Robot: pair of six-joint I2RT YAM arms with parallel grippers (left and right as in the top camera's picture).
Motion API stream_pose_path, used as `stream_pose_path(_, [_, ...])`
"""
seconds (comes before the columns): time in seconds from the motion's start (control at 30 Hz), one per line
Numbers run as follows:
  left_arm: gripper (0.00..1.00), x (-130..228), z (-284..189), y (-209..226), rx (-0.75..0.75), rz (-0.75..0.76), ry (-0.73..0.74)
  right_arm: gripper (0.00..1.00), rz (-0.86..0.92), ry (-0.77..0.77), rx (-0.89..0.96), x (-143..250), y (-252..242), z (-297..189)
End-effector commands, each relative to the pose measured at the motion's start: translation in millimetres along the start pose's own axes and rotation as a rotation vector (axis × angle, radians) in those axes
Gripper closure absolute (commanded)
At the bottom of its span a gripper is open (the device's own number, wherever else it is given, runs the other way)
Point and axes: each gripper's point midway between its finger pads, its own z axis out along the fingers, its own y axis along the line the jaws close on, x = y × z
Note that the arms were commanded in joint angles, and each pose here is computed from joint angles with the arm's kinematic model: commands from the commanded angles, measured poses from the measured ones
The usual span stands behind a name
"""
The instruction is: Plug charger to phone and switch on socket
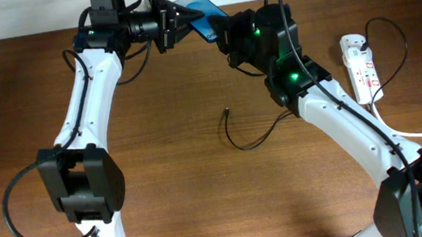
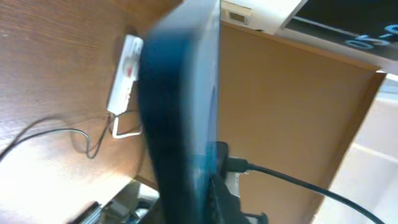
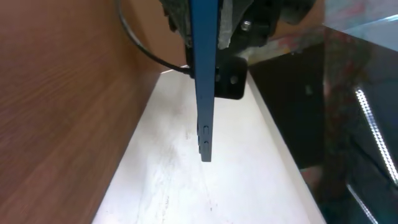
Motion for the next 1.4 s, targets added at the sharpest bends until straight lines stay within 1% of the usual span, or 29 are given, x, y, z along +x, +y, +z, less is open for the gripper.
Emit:
stream_pose_path(0.0, [1.00,-15.2,-1.9,-1.6,-0.017,0.047,-0.090,0.96,-0.099,0.156,-0.032,44.9,17.5,-10.4])
stream_pose_path(0.17, [1.00,-18.8,-2.3,-0.5,-0.025,0.058,-0.110,0.96,-0.102,0.166,-0.033,48.2,16.5,-9.0])
stream_pose_path(0.2, [0.98,-18.8,-2.3,-0.5,-0.026,0.073,-0.110,0.96,-0.106,0.167,-0.034,48.3,16.7,-9.1])
stream_pose_path(0.27, [0.90,-18.6,-2.3,-0.5,-0.027,0.106,-0.109,0.96,-0.108,0.173,-0.042,49.5,18.6,-9.4])
stream_pose_path(0.43, [0.88,-17.7,-2.0,-0.8,-0.028,0.159,-0.103,0.96,-0.116,0.198,-0.069,54.2,25.0,-10.6])
stream_pose_path(0.57, [0.85,-18.3,-0.2,-0.3,-0.034,0.164,-0.112,0.96,-0.125,0.219,-0.114,58.3,35.1,-11.4])
stream_pose_path(0.8, [0.85,-18.4,-0.6,-0.1,-0.035,0.165,-0.112,0.96,-0.132,0.266,-0.121,64.9,36.9,-13.9])
stream_pose_path(0.93, [0.86,-18.6,-0.7,-0.1,-0.035,0.166,-0.112,0.96,-0.134,0.289,-0.121,67.4,36.8,-15.2])
stream_pose_path(1.03, [0.85,-22.2,-1.1,1.1,-0.043,0.166,-0.133,0.96,-0.156,0.331,-0.176,75.8,49.2,-19.6])
stream_pose_path(1.2, [0.86,-22.6,0.6,2.7,-0.052,0.161,-0.141,0.96,-0.158,0.344,-0.173,85.6,47.2,-18.7])
stream_pose_path(1.3, [0.85,-24.9,-1.1,4.0,-0.061,0.203,-0.150,0.96,-0.160,0.367,-0.171,89.5,46.2,-20.0])
stream_pose_path(1.37, [0.83,-28.9,-2.6,8.0,-0.079,0.190,-0.172,0.96,-0.160,0.373,-0.170,92.8,45.7,-20.0])
